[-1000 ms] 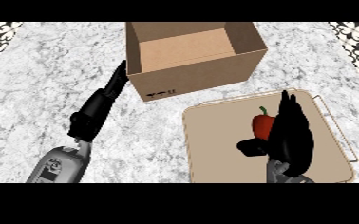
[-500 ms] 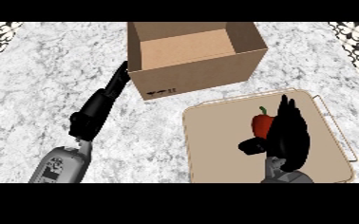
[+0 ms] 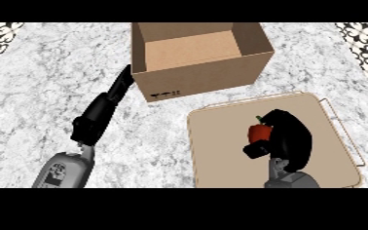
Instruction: Pick the bell pepper from the tray and place it in the cardboard box
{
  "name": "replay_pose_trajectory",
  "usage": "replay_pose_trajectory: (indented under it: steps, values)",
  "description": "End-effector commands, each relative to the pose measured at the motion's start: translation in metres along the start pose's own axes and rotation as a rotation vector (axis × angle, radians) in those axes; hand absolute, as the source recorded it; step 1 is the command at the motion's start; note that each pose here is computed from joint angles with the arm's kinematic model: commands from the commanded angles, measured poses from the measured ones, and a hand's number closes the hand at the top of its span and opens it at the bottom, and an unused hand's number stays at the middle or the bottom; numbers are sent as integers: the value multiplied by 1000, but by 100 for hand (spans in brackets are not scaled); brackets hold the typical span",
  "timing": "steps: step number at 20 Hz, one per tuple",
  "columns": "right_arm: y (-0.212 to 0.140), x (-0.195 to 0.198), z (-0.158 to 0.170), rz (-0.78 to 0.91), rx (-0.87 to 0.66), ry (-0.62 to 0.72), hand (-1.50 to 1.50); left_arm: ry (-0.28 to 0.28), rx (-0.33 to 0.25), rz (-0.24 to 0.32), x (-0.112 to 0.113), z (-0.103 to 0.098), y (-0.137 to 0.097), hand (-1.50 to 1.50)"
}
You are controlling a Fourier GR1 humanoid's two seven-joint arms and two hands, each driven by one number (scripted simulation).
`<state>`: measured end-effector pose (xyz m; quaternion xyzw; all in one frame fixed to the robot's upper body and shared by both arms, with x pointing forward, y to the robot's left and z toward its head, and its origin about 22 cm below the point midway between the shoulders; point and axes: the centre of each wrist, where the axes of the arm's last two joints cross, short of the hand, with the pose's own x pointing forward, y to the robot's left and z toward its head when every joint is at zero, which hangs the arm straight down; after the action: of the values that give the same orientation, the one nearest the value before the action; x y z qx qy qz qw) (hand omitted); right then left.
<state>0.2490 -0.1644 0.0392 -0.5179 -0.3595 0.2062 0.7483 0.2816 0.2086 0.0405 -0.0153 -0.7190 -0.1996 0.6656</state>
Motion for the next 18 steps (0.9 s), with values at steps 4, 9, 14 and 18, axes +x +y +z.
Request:
replay_pose_trajectory:
  steps: [4, 9, 14, 18]
  values:
    - [29, 51, 64, 298, 193, -684, 150, -19, -84, 2, 9, -10, -9, 0]
    - [26, 88, 84, 399, 212, -1037, 150, -8, -68, 12, 8, -19, -10, 0]
    - [16, 110, 97, 342, 21, -1147, 150, 10, -16, -2, -4, -12, -9, 0]
    - [-13, 118, 124, 247, -19, -1167, 150, 24, -20, -13, -2, -1, 9, 0]
